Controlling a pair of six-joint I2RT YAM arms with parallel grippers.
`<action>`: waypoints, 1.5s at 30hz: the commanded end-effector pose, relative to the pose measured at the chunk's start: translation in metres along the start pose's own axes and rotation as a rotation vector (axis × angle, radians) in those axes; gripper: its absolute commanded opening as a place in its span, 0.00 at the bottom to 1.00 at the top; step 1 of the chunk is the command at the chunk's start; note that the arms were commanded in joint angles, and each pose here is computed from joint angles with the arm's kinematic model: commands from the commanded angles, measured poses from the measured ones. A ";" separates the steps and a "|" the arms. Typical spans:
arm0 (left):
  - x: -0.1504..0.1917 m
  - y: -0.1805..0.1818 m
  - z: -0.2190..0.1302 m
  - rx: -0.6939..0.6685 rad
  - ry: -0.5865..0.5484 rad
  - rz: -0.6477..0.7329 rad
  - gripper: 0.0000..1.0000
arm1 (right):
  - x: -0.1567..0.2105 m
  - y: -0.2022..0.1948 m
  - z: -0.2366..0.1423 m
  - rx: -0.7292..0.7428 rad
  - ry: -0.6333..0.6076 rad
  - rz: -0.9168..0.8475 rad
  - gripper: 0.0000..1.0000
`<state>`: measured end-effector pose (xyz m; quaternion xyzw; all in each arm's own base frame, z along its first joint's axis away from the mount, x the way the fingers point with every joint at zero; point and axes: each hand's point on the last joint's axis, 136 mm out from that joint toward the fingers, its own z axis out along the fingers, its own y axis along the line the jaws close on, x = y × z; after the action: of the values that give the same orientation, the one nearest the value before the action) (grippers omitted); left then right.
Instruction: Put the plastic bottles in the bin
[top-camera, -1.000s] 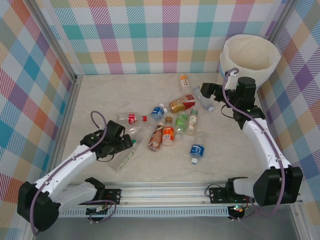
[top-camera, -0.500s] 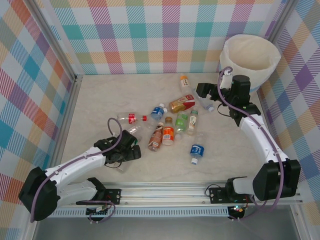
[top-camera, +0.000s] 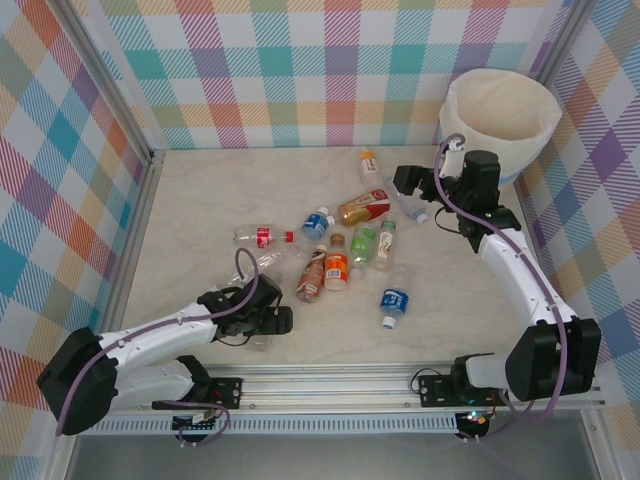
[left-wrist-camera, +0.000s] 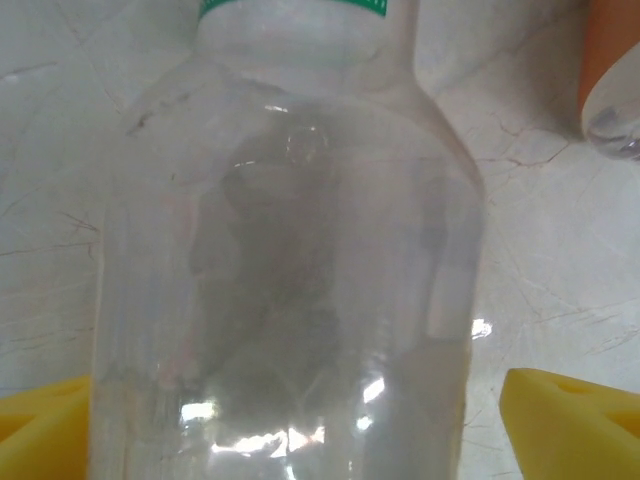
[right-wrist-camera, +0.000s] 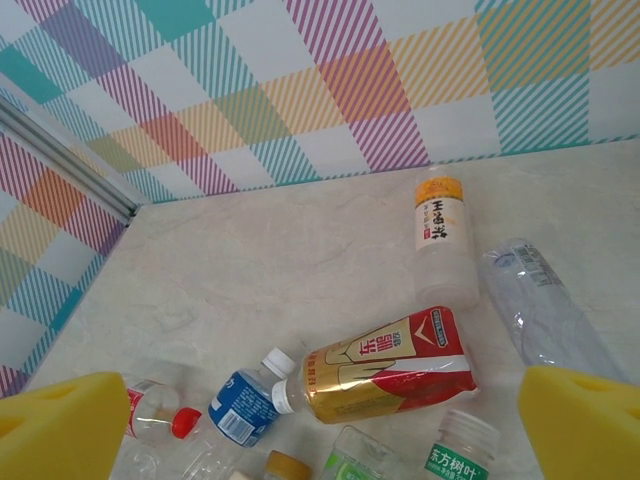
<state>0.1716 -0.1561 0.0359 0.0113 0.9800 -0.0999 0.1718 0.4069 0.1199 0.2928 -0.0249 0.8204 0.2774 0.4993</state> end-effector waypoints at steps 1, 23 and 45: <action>0.000 -0.002 0.003 -0.003 -0.007 0.052 0.88 | -0.001 0.000 0.002 0.000 -0.021 -0.012 1.00; -0.061 -0.096 -0.090 0.521 -0.402 0.221 0.51 | -0.002 0.011 -0.009 -0.029 -0.008 0.094 1.00; -0.138 -0.186 -0.145 0.641 -0.646 0.514 0.48 | 0.090 0.179 0.008 -0.621 0.288 0.118 1.00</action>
<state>0.2391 -0.2975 0.2272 0.2467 0.7910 -0.3444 0.4414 0.3090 0.2883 0.2857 -0.1643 0.7774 0.5163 0.3194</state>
